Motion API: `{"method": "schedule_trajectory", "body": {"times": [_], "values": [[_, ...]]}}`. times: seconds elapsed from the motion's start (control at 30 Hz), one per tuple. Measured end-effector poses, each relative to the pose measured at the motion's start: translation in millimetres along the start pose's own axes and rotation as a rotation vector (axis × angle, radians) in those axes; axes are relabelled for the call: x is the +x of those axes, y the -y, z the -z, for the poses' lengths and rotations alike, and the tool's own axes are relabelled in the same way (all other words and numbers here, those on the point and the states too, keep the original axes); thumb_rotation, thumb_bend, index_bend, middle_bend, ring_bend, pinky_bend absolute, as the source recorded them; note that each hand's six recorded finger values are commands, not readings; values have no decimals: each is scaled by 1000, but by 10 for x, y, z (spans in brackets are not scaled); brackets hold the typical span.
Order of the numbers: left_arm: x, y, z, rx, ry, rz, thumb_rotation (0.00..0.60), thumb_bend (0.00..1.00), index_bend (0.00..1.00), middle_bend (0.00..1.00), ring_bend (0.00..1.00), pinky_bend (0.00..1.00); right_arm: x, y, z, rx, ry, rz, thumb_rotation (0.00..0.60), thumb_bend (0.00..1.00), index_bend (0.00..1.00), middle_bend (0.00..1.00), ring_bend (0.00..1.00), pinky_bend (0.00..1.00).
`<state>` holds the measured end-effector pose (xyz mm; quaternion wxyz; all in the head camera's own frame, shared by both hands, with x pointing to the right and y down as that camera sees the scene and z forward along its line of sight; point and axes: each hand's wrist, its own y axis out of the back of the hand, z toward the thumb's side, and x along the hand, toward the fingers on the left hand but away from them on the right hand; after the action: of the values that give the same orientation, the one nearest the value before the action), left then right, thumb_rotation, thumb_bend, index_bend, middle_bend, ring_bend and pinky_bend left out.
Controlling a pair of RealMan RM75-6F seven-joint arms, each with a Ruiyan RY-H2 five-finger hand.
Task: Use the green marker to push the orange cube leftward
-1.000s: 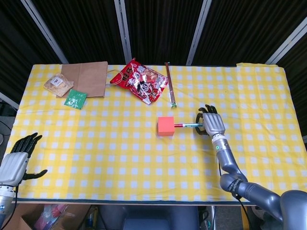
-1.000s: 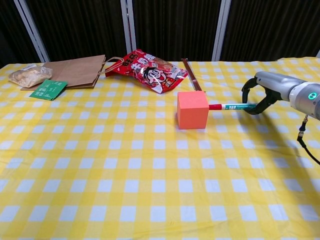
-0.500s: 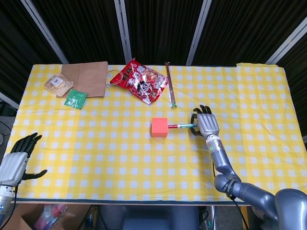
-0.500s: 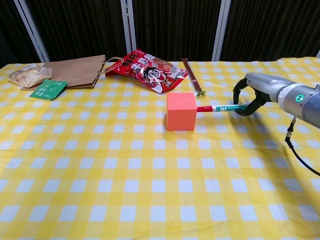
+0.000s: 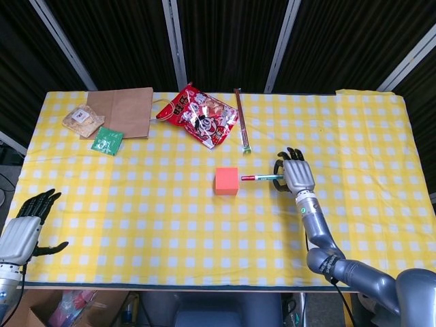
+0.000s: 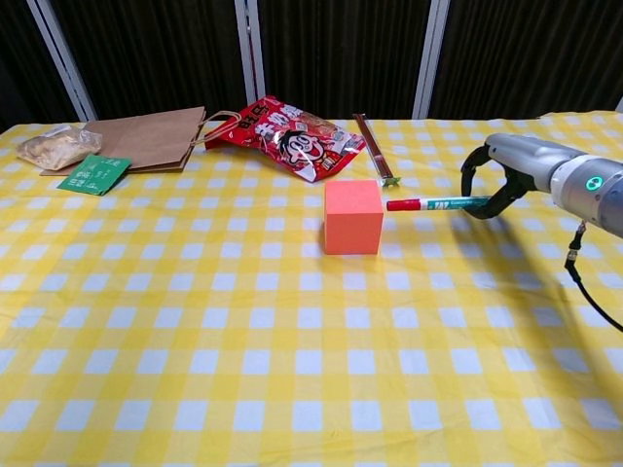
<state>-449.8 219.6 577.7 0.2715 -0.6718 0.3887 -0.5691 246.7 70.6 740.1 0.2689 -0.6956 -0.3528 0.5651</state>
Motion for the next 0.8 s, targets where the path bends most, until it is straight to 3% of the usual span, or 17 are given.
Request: {"method": "schedule_trajectory", "body": {"times": [0.8], "values": [[6, -10, 10, -18, -1, 11, 600, 8, 0, 0, 0, 0, 12, 307, -798, -18, -121, -47, 600, 567, 622, 220, 29, 18]]}}
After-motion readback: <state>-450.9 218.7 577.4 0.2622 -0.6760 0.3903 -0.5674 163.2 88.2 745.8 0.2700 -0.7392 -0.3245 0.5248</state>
